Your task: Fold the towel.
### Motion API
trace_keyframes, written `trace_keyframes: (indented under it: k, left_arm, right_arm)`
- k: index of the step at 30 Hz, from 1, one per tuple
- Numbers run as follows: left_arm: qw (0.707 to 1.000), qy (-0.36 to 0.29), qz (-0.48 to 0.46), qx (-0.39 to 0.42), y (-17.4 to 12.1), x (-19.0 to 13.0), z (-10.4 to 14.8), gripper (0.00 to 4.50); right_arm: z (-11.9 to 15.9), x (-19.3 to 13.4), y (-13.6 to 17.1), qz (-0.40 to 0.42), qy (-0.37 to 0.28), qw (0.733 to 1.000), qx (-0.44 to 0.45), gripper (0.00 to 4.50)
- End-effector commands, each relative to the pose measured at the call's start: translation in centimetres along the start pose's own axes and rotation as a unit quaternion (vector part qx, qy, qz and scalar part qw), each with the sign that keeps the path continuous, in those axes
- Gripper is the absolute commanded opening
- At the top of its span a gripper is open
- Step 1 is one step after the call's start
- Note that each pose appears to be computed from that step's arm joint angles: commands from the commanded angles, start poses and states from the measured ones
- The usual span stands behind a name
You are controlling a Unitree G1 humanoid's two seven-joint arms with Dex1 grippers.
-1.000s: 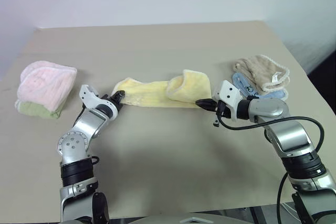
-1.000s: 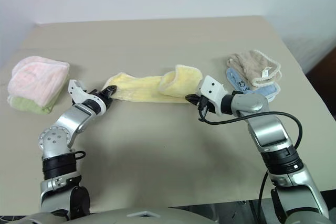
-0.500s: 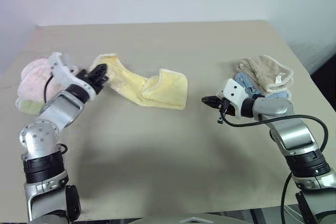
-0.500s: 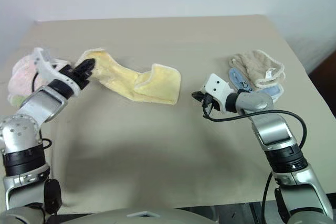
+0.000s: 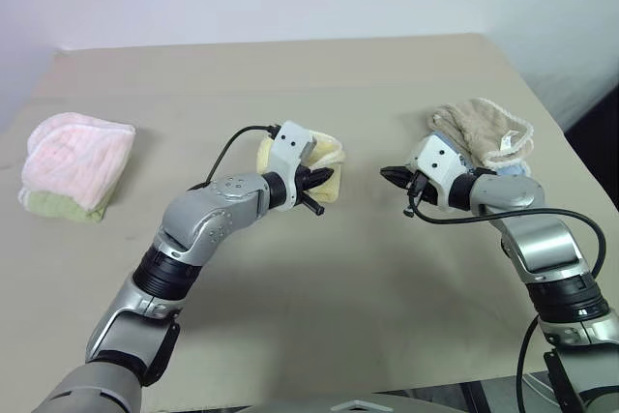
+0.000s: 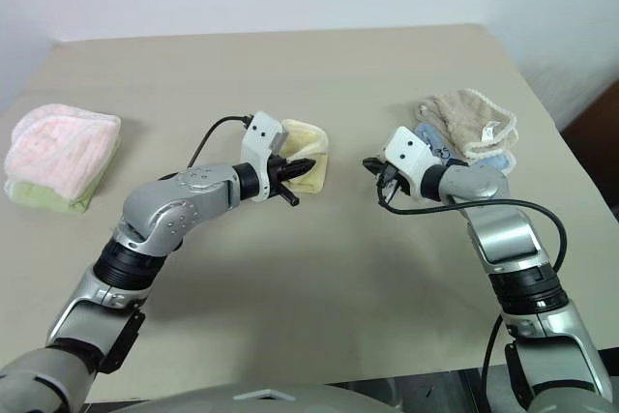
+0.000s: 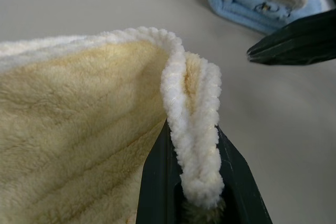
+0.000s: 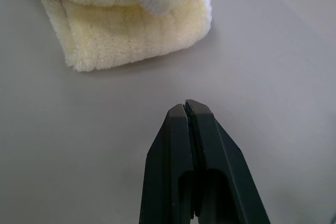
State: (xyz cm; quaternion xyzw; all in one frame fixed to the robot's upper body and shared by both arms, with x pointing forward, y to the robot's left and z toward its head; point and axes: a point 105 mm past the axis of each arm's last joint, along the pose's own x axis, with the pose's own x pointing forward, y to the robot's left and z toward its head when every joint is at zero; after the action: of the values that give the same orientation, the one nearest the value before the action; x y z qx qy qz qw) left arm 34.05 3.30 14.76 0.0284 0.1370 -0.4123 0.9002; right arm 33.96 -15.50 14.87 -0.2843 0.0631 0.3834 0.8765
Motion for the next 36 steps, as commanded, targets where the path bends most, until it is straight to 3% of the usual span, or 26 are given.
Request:
trace_keyframes:
  k: [1,11,16,19,22,28,32,36]
  left_arm:
    - [0.999,-0.034,-0.01,-0.014,-0.1,-0.3,1.4,1.3]
    - [0.99,-0.119,-0.049,-0.055,-1.0,-2.5,4.1,4.48]
    - [0.988,-0.147,0.015,-0.041,1.6,-4.6,4.8,4.48]
    - [0.986,-0.133,0.097,0.01,4.7,-5.3,4.3,4.48]
    - [0.981,-0.103,0.144,0.08,6.5,-5.4,3.3,3.61]
    - [0.984,-0.124,0.093,0.092,4.8,-4.5,4.0,1.58]
    - [0.987,-0.105,0.079,0.089,4.3,-3.6,3.1,0.2]
    - [0.989,-0.006,0.125,0.075,5.6,-1.7,-1.4,0.04]
  right_arm:
    - [1.4,-0.8,-0.8,-0.021,-0.019,0.999,-0.019,0.0]
    - [2.2,-0.3,-1.3,-0.019,-0.027,0.999,-0.027,0.0]
    - [3.0,-0.1,-2.1,-0.031,-0.039,0.998,-0.031,0.0]
    - [3.7,0.2,-2.6,-0.042,-0.059,0.997,-0.011,0.0]
    - [4.8,1.2,-2.2,-0.041,-0.082,0.996,0.002,0.0]
    - [8.7,3.5,0.3,-0.004,-0.152,0.988,0.029,0.0]
    - [8.7,5.5,2.1,0.024,-0.162,0.983,0.08,0.0]
    - [5.2,8.5,4.1,0.031,-0.117,0.98,0.161,0.0]
